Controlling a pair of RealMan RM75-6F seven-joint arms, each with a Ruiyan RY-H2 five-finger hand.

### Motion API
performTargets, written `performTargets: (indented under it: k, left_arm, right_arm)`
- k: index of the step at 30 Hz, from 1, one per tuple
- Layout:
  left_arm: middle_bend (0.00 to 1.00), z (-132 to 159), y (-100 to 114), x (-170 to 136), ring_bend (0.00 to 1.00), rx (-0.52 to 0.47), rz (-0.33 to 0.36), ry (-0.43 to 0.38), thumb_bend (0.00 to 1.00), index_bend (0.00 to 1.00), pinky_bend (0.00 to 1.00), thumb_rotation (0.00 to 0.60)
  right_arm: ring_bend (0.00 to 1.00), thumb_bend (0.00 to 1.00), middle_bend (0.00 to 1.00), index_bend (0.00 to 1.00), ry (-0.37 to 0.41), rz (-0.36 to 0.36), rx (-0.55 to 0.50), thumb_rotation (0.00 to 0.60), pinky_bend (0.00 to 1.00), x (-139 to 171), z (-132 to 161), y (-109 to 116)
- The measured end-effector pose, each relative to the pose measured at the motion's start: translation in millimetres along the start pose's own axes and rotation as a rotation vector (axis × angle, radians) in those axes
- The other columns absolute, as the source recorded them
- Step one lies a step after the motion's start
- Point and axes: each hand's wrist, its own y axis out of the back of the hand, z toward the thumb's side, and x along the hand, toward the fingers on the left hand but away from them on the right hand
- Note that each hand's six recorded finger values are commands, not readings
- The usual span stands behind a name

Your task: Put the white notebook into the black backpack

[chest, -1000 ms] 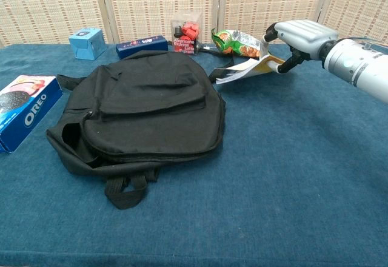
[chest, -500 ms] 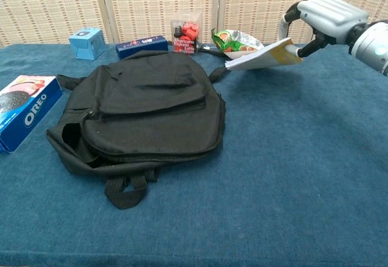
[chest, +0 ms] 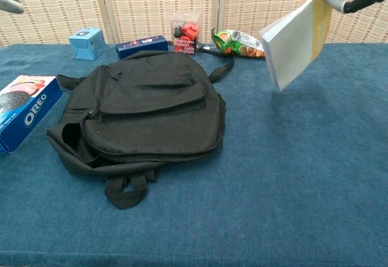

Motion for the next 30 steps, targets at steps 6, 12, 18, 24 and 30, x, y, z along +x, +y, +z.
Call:
performTargets:
  k: [6, 12, 18, 24, 30]
  left_arm:
    - [0.00, 32.5, -9.2, 28.2, 0.07, -0.029, -0.063, -0.127, 0.29, 0.12, 0.00, 0.600]
    - [0.00, 68.5, -24.6, 46.5, 0.07, -0.038, -0.136, -0.245, 0.29, 0.11, 0.00, 0.600]
    - [0.00, 93.9, -46.1, 61.8, 0.07, -0.012, -0.192, -0.322, 0.29, 0.11, 0.00, 0.600]
    - [0.00, 100.5, -76.1, 77.0, 0.07, 0.019, -0.280, -0.326, 0.29, 0.11, 0.00, 0.600]
    - [0.00, 95.4, -100.3, 88.2, 0.06, 0.044, -0.353, -0.290, 0.29, 0.10, 0.00, 0.600]
  right_arm:
    - [0.19, 0.38, 0.46, 0.74, -0.029, -0.070, 0.045, 0.600, 0.08, 15.2, -15.1, 38.6]
    - [0.20, 0.38, 0.46, 0.74, -0.058, -0.123, 0.081, 0.600, 0.08, 28.9, -25.9, 70.1]
    - [0.20, 0.38, 0.46, 0.74, -0.073, -0.145, 0.095, 0.600, 0.08, 40.0, -28.4, 85.9]
    - [0.20, 0.38, 0.46, 0.74, -0.078, -0.147, 0.098, 0.600, 0.08, 47.7, -29.1, 89.4]
    - [0.20, 0.38, 0.46, 0.74, -0.078, -0.143, 0.096, 0.600, 0.08, 50.3, -30.2, 88.4]
